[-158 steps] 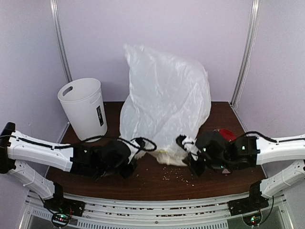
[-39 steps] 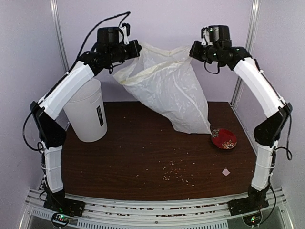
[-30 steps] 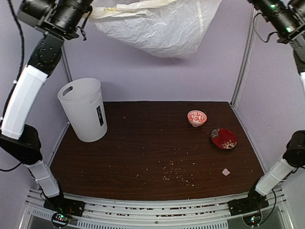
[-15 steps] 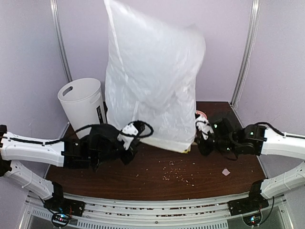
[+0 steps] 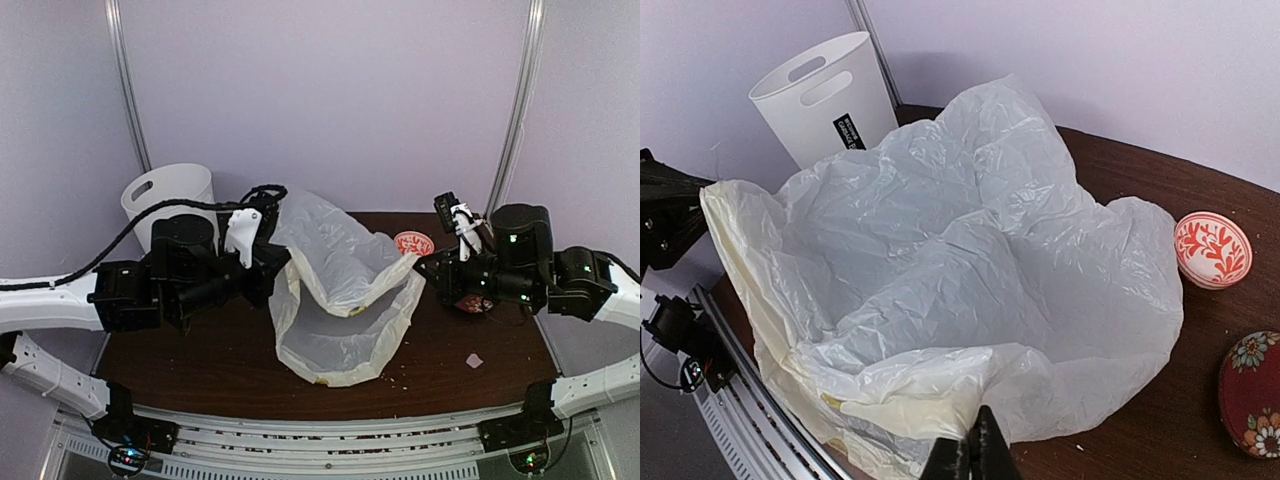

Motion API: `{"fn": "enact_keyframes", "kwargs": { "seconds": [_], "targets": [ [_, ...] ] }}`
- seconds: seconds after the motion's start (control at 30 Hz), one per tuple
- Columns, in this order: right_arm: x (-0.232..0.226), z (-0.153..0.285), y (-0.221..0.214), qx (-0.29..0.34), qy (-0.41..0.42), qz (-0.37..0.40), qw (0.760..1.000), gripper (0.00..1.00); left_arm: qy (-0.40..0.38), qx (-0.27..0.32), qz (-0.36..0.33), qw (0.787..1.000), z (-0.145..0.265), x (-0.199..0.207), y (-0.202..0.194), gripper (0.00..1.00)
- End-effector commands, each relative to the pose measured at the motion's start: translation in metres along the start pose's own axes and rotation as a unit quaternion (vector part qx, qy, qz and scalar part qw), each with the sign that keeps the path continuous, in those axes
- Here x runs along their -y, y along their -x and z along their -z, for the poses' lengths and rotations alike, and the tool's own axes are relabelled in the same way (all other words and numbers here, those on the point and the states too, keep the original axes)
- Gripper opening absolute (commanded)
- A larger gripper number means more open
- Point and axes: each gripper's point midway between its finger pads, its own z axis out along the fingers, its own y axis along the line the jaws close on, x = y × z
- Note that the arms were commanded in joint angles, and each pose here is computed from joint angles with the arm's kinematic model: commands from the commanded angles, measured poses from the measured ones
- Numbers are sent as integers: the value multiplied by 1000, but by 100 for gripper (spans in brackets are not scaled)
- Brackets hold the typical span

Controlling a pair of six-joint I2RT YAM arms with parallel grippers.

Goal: Put the trash bags into the trash bin

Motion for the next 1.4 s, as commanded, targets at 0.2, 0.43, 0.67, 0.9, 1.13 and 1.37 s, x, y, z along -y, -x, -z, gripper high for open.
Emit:
{"fn": "enact_keyframes", "kwargs": {
  "seconds": [0.2,0.43,0.67,0.9,1.13,1.37],
  "targets": [
    [50,81,149,162,-187,-104,963,0,-59,88,3,994,43,11,110,76],
    [47,128,237,265,-212,-103,935,0,-98,134,-44,985,72,22,185,85],
    [38,19,173,118,-199,-28,972,0,-263,53,-95,959,42,102,181,94],
    [43,82,242,233,-187,-86,950,0,-92,166,-9,982,80,20,246,98],
    [36,111,281,295,-172,-79,937,0,251,128,108,953,124,-145,209,89],
    [35,112,276,307,-155,-92,934,0,344,15,135,929,133,-212,147,85]
  ]
}}
